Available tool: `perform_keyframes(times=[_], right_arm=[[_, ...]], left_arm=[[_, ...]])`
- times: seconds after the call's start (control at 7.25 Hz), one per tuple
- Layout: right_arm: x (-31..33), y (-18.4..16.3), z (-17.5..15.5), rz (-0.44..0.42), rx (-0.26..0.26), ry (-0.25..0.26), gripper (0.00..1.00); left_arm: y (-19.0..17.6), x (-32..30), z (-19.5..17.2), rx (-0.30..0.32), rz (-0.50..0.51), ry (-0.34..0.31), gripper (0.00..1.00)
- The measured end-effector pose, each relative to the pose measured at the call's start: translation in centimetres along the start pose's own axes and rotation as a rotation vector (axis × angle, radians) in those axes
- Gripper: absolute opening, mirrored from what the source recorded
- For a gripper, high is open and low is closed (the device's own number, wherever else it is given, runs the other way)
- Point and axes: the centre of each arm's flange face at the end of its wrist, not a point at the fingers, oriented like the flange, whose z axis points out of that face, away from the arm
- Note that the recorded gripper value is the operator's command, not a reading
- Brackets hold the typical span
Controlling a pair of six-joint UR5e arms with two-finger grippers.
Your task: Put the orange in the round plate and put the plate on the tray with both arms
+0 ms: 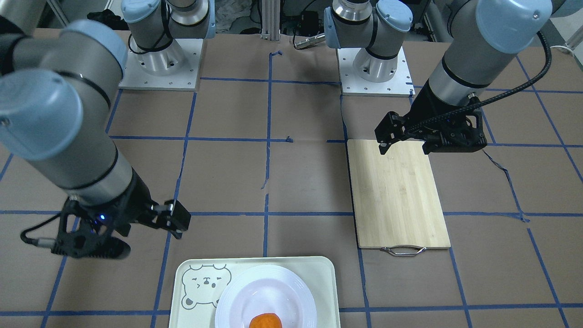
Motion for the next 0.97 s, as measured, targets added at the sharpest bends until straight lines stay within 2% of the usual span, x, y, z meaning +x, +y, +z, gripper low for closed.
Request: perform_keyframes(times=[0.14, 0.28, 0.41, 0.55, 0.69, 0.97], right_arm=[[0.8, 3.3, -3.9, -0.025, -0.042, 0.050, 1.00], [1.2, 6.4, -6.6, -0.044, -0.080, 0.071, 1.00], [1.1, 9.0, -7.9, -0.057, -0.093, 0.070, 1.00], [1.1, 11.1, -7.7, -0.064, -0.084, 0.061, 1.00], [1.3, 12.6, -7.1, -0.074, -0.049, 0.055, 1.00], [1.6, 13.4, -6.0, -0.094, 0.015, 0.048, 1.00]], left_arm=[[0.0, 0.0, -0.1, 0.002, 0.000, 0.000, 1.00], [0.0, 0.0, -0.1, 0.003, 0.000, -0.001, 1.00], [0.0, 0.0, -0.1, 0.003, 0.000, -0.001, 1.00], [0.0, 0.0, -0.1, 0.002, 0.000, -0.002, 1.00], [0.0, 0.0, -0.1, 0.002, 0.000, -0.002, 1.00], [0.0, 0.0, -0.2, 0.004, 0.000, -0.002, 1.00]])
